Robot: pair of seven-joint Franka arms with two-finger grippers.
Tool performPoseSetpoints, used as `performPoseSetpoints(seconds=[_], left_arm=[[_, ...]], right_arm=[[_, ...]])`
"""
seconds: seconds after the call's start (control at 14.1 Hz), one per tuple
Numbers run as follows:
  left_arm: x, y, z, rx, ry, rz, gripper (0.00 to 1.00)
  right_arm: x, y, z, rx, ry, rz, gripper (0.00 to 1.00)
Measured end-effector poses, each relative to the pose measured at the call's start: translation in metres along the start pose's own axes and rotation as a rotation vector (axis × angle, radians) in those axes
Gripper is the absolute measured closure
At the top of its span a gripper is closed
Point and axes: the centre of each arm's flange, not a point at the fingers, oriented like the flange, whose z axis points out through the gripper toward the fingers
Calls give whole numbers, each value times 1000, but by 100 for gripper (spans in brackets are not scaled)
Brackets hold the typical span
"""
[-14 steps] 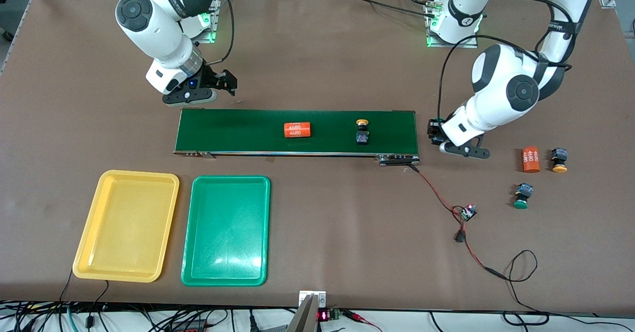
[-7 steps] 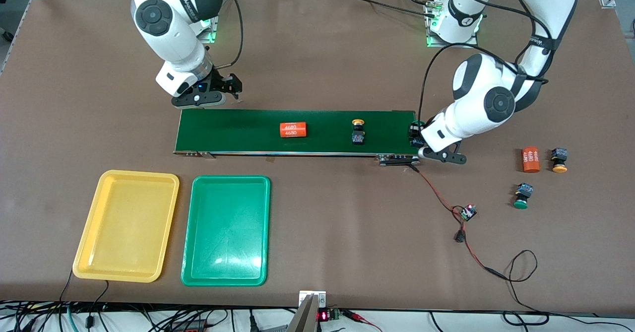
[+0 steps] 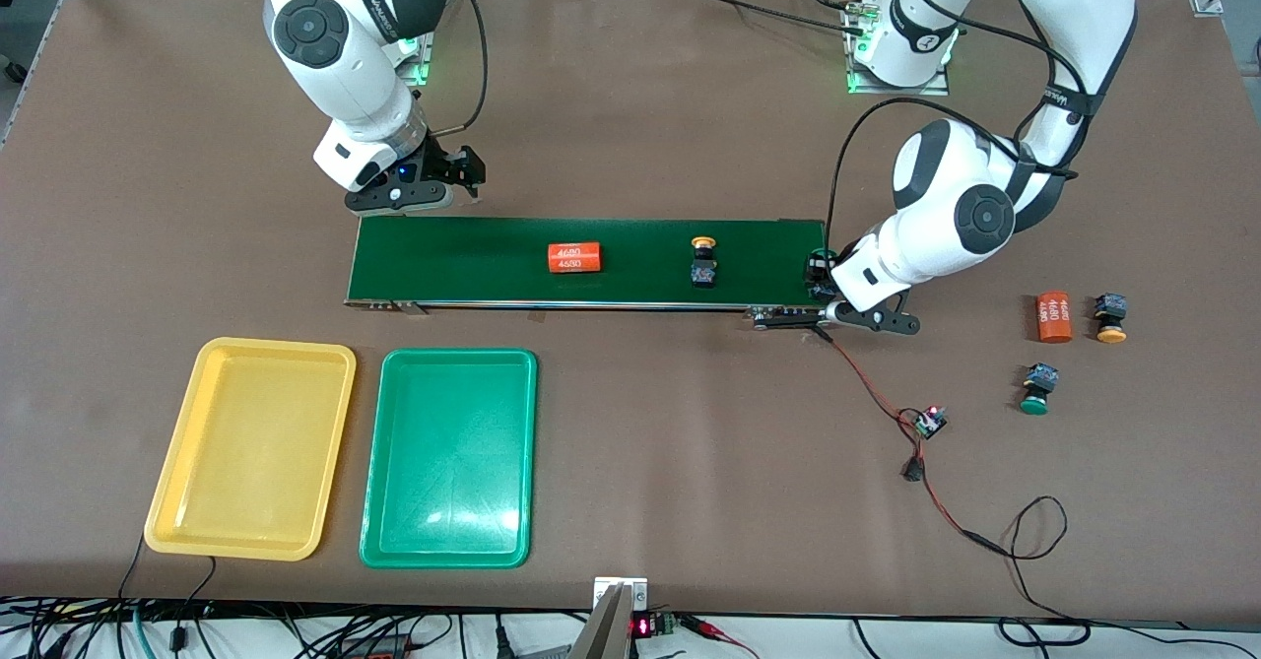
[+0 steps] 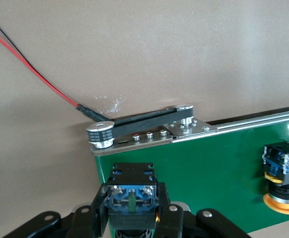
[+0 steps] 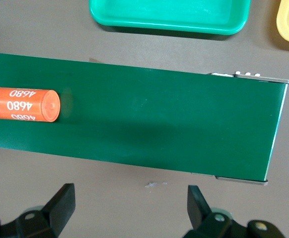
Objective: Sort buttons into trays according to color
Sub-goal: 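Lower the green-capped button onto the conveyor and open the left gripper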
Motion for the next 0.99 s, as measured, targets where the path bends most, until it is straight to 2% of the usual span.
performPoseSetpoints(seconds=[0.99], left_arm=[[-14, 4, 24, 9, -51, 13, 59]], right_arm=[[2, 0, 4, -5, -5, -2, 0]])
